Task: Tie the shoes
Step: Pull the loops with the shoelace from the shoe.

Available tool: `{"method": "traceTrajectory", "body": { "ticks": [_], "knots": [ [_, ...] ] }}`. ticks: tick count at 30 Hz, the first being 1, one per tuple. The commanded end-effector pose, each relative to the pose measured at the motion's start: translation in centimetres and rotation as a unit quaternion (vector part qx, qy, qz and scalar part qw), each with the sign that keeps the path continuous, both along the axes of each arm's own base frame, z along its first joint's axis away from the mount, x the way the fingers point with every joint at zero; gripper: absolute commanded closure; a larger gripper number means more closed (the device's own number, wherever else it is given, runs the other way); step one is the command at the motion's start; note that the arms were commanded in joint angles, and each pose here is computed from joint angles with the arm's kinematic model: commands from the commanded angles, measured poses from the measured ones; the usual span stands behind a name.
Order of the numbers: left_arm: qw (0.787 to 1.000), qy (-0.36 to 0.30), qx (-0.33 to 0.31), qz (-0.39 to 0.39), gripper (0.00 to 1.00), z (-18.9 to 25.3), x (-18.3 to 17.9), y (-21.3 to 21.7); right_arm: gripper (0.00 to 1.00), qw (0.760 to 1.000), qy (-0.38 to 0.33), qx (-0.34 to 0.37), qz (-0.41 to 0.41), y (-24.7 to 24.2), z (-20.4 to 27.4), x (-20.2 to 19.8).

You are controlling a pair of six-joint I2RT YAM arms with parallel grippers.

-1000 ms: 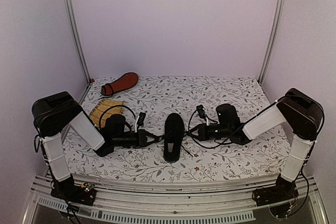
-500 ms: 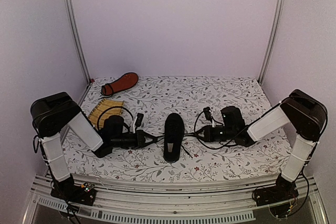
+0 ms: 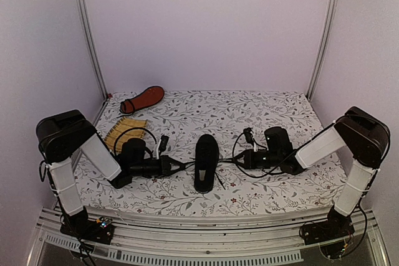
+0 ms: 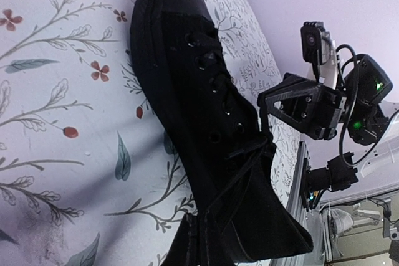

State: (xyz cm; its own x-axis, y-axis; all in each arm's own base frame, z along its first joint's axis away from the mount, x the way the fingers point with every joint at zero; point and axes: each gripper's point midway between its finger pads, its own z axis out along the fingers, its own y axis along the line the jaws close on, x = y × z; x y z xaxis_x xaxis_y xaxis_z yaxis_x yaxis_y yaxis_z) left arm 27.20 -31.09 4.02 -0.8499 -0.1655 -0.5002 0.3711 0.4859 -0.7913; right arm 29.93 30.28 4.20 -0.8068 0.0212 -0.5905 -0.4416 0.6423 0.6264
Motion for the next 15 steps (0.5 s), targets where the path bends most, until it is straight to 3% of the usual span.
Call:
{"method": "traceTrajectory", "body": {
  "ticks": [1,3,4,6,9,15],
  "knots": [
    [1.000,-0.001,0.003,0.007,0.97,0.0,0.4,0.8,0.97,1.000,-0.009,0.001,-0.001,-0.6,0.6,0.3],
    [1.000,-0.010,-0.008,-0.005,0.69,0.7,0.2,0.4,0.84,0.999,-0.018,0.014,0.027,0.2,1.6,0.0],
    [1.000,-0.016,-0.013,-0.009,0.56,1.1,0.0,0.3,0.69,0.999,-0.026,0.022,0.034,0.4,2.3,-0.1],
    [0.999,-0.028,-0.022,-0.015,0.45,1.9,0.0,0.1,0.54,0.998,-0.040,0.028,0.040,0.5,3.4,-0.1],
    [0.999,-0.041,-0.021,-0.019,0.40,2.8,0.8,-0.4,0.45,0.997,-0.056,0.029,0.037,0.3,4.4,-0.1],
    [0.997,-0.070,-0.028,-0.032,0.39,4.6,2.3,-1.9,0.41,0.997,-0.060,0.026,0.031,-0.3,4.8,-0.4]
  ]
}}
